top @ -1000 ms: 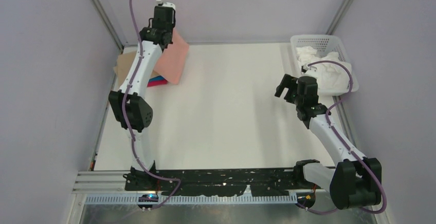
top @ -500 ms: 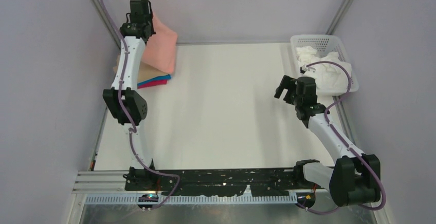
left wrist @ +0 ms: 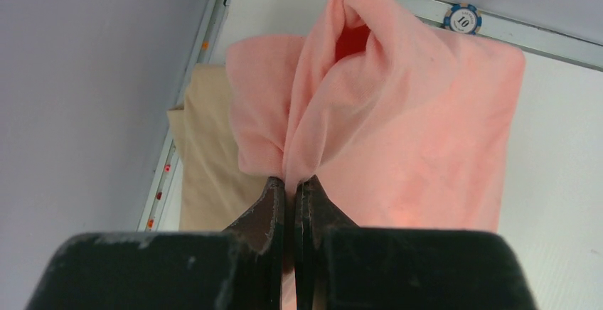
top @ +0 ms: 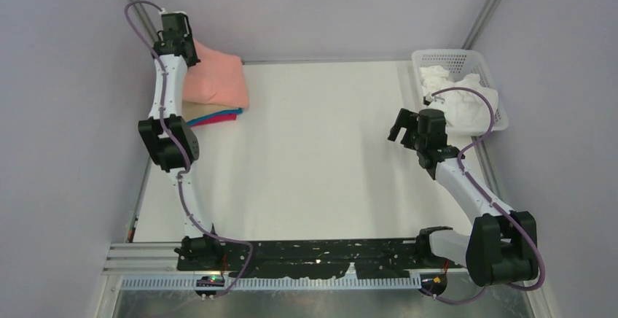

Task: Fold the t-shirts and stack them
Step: Put the neatly folded tshirt into the corner of the board with the left arm

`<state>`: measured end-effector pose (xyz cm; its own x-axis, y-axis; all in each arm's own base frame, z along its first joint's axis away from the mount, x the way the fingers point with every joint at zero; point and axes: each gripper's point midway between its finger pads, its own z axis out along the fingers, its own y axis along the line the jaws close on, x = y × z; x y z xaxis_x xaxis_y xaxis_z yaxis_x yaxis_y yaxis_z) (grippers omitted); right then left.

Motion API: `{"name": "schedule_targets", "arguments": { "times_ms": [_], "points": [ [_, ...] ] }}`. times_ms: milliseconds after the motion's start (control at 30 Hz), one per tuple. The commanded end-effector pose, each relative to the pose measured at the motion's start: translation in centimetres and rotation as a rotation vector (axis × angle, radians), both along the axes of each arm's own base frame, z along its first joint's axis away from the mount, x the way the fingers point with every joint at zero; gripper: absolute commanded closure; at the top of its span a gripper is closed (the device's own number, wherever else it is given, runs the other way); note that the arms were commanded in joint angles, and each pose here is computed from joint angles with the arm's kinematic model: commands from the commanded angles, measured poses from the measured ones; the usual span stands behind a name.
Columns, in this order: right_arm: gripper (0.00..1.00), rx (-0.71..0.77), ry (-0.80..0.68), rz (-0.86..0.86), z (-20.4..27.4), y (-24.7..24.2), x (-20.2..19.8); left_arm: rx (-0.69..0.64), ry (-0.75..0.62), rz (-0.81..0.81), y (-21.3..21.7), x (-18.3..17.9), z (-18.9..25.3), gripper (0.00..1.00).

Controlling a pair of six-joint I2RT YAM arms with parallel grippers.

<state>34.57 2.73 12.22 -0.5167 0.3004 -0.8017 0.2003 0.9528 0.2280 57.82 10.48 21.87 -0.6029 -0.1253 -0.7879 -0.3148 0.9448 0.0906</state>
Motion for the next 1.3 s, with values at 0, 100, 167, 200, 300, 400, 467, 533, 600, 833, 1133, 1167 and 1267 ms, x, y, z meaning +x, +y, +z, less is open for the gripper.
{"name": "schedule_targets", "arguments": {
  "times_ms": [0, 100, 167, 200, 300, 400, 467, 533, 600, 833, 1133, 1167, 1267],
  "points": [
    [0.05, -0.016, -0.039, -0.022, 1.3, -0.6, 0.7, 0.0, -0.004, -0.013, 1.0, -0.1, 0.2, 1.0],
    [0.05, -0.023, -0.04, -0.031, 1.3, -0.8, 0.7, -0.005, 0.002, 0.004, 1.9, -0.6, 0.3, 1.0],
    [0.05, -0.026, -0.033, -0.034, 1.1, -0.9, 0.7, -0.038, -0.004, -0.028, 1.1, -1.0, 1.0, 1.0],
    [0.05, -0.025, -0.032, -0.033, 1.0, -0.8, 0.7, -0.057, -0.02, -0.051, 0.5, -1.1, 1.5, 1.0],
    [0.05, -0.024, -0.027, -0.035, 0.9, -0.8, 0.7, -0.05, -0.054, -0.013, 0.9, -1.9, 2.4, 1.0],
    [0.05, -0.026, -0.028, -0.036, 0.9, -0.9, 0.7, -0.049, -0.064, 0.037, 2.2, -2.7, 3.0, 1.0],
    [0.05, -0.027, -0.028, -0.037, 0.8, -0.9, 0.7, -0.058, -0.065, 0.067, 2.9, -2.8, 2.8, 1.0],
    [0.05, -0.027, -0.026, -0.035, 0.8, -0.8, 0.8, -0.069, -0.061, 0.081, 3.5, -2.6, 2.3, 1.0],
    [0.05, -0.028, -0.023, -0.037, 0.7, -0.9, 0.8, -0.087, -0.046, 0.099, 4.0, -2.4, 1.3, 1.0],
    [0.05, -0.032, -0.025, -0.041, 0.8, -1.0, 0.9, -0.132, -0.01, 0.153, 6.4, -2.2, -0.9, 1.0],
    [0.05, -0.033, -0.02, -0.041, 0.7, -1.0, 0.9, -0.19, 0.021, 0.222, 7.9, -3.0, -2.0, 0.98],
    [0.05, -0.033, -0.018, -0.04, 0.7, -1.0, 0.9, -0.203, 0.024, 0.237, 8.1, -3.1, -2.1, 0.92],
    [0.05, -0.034, -0.014, -0.04, 0.6, -1.0, 0.9, -0.232, 0.015, 0.276, 8.6, -3.5, -2.0, 0.7]
  ]
}}
